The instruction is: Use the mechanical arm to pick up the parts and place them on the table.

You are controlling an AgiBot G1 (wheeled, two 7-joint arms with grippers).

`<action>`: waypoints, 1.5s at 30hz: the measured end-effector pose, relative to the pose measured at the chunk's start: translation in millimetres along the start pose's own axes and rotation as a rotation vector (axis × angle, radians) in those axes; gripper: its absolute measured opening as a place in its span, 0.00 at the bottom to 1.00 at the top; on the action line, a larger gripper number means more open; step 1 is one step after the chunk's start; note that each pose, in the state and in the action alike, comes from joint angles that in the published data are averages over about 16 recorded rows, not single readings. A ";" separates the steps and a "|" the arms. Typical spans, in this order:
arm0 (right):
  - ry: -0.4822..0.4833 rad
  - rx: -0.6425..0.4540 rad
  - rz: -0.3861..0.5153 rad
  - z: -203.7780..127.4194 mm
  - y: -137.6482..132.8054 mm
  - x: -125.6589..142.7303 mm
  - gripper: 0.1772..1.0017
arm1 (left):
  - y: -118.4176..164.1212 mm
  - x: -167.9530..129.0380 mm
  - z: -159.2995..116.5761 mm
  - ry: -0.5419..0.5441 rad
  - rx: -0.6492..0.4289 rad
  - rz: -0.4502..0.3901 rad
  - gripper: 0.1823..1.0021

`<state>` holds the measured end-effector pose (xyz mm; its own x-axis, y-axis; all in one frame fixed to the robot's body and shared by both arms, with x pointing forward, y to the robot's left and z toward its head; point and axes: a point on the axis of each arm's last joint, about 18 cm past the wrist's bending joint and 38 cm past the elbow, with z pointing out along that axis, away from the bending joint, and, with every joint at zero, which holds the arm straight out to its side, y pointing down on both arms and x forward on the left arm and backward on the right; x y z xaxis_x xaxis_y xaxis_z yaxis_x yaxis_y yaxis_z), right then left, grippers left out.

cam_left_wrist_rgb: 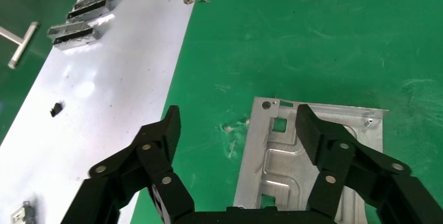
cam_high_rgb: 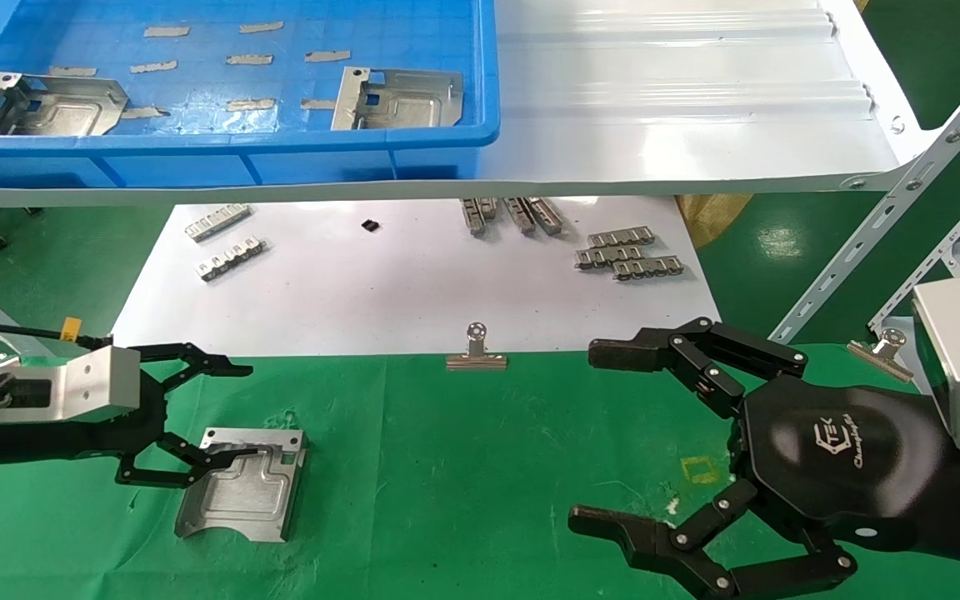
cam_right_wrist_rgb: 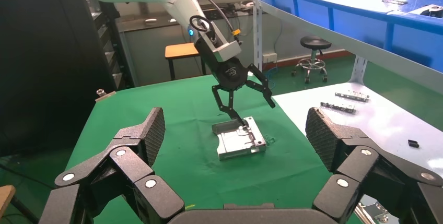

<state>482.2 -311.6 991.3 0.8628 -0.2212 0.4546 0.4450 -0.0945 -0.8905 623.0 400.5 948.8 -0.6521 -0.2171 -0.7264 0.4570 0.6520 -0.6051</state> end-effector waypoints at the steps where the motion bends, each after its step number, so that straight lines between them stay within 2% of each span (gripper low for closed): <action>1: 0.000 0.000 0.000 0.0 0.0 0.0 1.00 | -0.9 0.1 0.9 0.000 0.006 -0.002 0.65; 5: 0.000 0.000 0.000 0.0 0.0 0.0 1.00 | -5.6 1.3 4.8 -0.002 0.037 -0.015 0.76; 11: 0.000 0.000 0.000 0.0 0.0 0.0 1.00 | -16.3 4.7 10.6 -0.007 0.104 -0.051 0.88; 17: 0.000 0.000 0.000 0.0 0.0 0.0 1.00 | -29.6 9.2 13.7 -0.007 0.174 -0.087 0.96; 28: 0.000 0.000 0.000 0.0 0.0 0.0 1.00 | -57.8 20.5 11.8 0.005 0.294 -0.149 1.00; 45: 0.000 0.000 0.000 0.0 0.0 0.0 1.00 | -108.9 48.1 -6.1 0.066 0.451 -0.229 1.00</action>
<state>482.2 -311.6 991.3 0.8628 -0.2212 0.4546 0.4450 -0.0945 -0.8905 538.2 323.5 981.8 -0.7959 -0.2621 -0.5457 0.5043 0.2116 -0.8372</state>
